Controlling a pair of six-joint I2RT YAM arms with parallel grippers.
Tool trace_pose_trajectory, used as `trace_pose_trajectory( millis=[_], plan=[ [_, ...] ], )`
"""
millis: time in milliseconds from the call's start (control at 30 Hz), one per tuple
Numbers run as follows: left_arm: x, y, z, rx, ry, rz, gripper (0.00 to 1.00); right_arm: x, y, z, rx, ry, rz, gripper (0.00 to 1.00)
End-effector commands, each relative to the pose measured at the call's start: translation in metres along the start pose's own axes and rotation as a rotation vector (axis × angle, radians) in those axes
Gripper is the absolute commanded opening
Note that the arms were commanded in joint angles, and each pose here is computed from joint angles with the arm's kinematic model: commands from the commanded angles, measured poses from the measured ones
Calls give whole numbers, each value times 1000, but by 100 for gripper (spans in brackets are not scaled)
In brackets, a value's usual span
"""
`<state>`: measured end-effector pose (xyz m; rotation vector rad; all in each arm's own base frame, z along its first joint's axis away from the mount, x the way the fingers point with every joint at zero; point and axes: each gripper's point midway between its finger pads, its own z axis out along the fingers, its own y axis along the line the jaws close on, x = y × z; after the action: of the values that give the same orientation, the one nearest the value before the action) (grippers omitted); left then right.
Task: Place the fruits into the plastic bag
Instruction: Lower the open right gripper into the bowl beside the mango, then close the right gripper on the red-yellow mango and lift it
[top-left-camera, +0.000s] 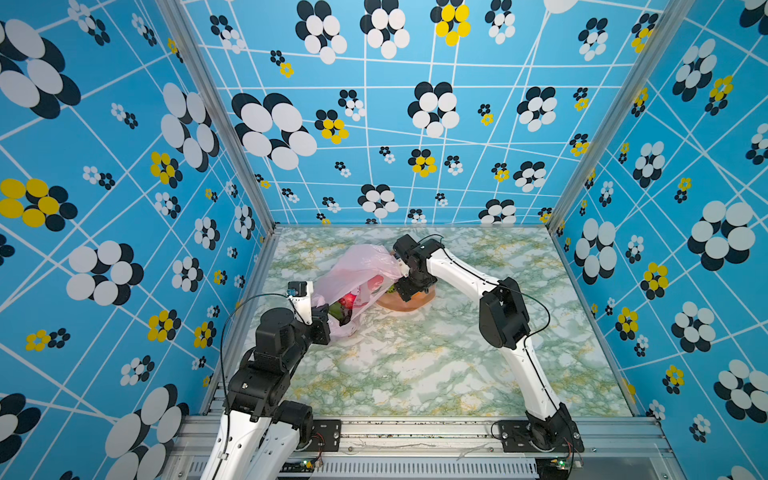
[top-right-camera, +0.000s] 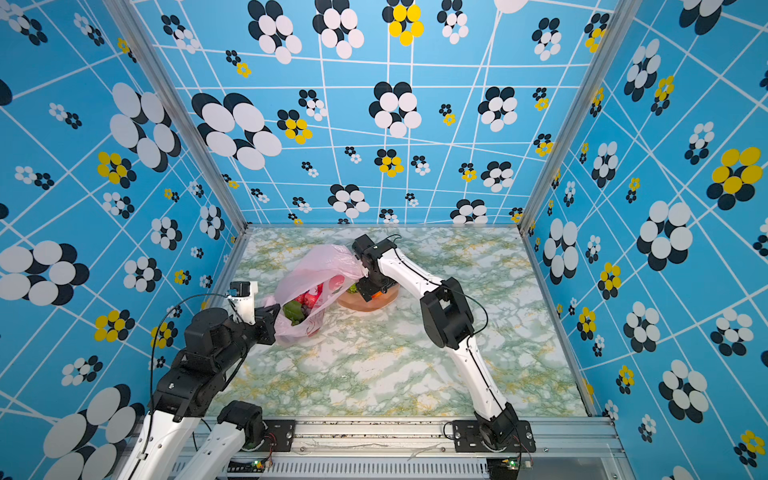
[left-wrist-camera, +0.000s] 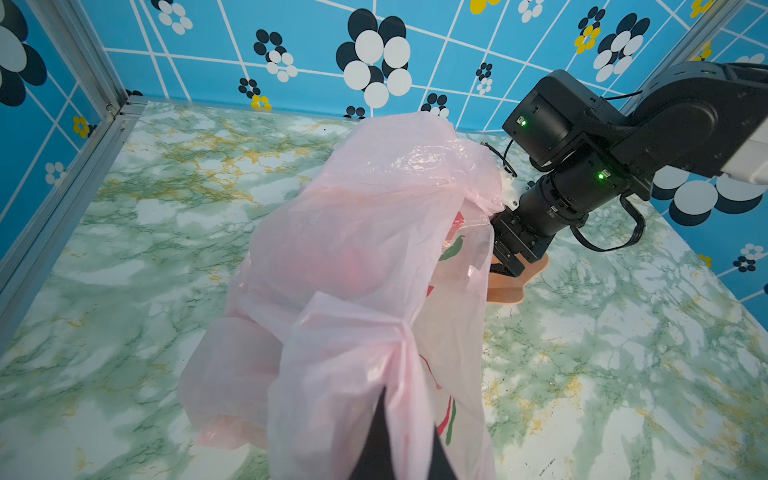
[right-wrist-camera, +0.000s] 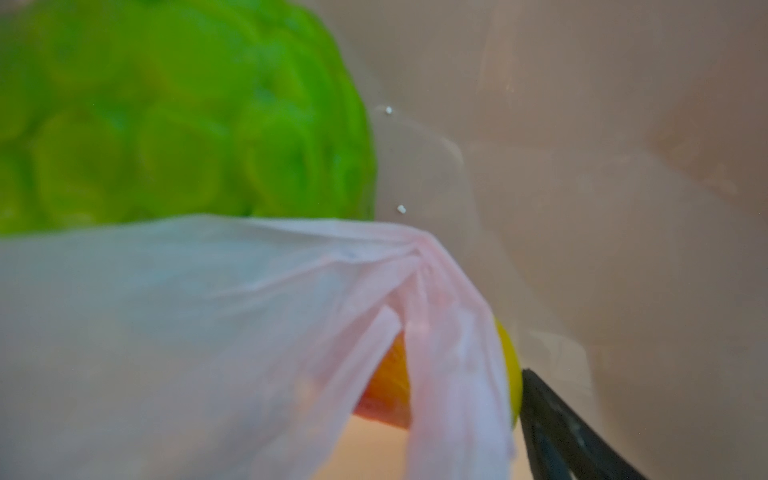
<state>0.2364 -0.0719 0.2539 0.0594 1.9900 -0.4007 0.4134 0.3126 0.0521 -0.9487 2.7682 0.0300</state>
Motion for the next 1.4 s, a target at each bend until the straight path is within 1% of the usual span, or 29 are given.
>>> trace_pose_trajectory(
  millis=[0, 300, 467, 633, 767, 933, 1067, 1367],
  plan=[
    [4, 2, 5, 1, 13, 7, 0, -3, -4, 10, -2, 5, 1, 83],
    [4, 2, 5, 2, 16, 6, 0, -5, 1, 4, -52, -10, 18, 58],
    [3, 3, 5, 3, 11, 1, 0, -8, 2, -10, -64, -33, 14, 48],
    [3, 3, 5, 5, 8, -1, 0, -10, 5, -22, -84, -61, 2, 48],
    [3, 2, 5, 6, 9, 0, 0, -15, 11, -20, -116, -86, -11, 50],
    [3, 3, 4, 4, 7, -2, 0, -20, 15, -9, -139, -76, -9, 61],
    [3, 3, 4, 3, 9, -2, 0, -23, 12, -3, -135, -76, -3, 66],
    [3, 4, 6, -2, 13, -2, 0, -26, 12, 7, -178, -61, 16, 66]
  ],
)
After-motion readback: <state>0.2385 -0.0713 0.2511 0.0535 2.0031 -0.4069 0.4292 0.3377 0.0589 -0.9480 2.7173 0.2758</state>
